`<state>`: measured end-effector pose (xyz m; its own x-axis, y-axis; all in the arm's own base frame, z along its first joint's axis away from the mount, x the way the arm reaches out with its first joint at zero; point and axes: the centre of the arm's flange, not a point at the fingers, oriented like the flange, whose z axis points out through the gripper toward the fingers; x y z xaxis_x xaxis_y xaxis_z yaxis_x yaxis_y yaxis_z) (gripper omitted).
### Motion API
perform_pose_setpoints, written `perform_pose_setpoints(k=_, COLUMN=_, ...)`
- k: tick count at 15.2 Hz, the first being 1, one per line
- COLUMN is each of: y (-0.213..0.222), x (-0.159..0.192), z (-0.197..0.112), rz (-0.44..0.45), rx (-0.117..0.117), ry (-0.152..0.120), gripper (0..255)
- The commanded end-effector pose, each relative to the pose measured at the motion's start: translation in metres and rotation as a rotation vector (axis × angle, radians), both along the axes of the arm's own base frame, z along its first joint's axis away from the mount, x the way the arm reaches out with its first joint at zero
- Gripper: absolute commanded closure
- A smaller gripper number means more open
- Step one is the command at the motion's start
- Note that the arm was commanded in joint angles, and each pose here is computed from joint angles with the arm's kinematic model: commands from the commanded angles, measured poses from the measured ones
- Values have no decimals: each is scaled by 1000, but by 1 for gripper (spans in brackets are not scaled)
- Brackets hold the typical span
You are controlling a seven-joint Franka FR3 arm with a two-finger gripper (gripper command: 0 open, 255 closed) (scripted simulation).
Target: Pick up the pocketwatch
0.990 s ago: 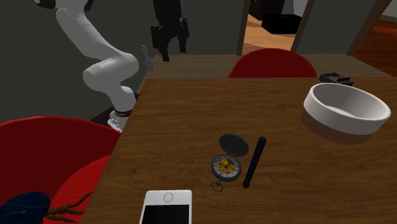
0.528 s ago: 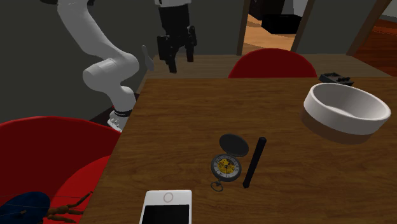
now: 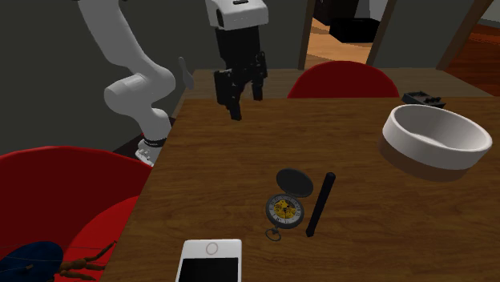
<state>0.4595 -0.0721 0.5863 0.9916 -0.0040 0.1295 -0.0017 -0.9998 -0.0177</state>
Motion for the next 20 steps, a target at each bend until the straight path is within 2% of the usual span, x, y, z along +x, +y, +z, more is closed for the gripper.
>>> perform_pose_setpoints(k=1, y=-14, x=20, z=-2, rz=3, rx=2, ry=-8, gripper=0)
perform_pose_setpoints(k=12, y=-94, x=135, z=-19, rz=19, rx=16, ry=-50, gripper=0)
perform_pose_setpoints(k=20, y=-97, x=140, z=-57, rz=20, rx=16, ry=-51, gripper=0)
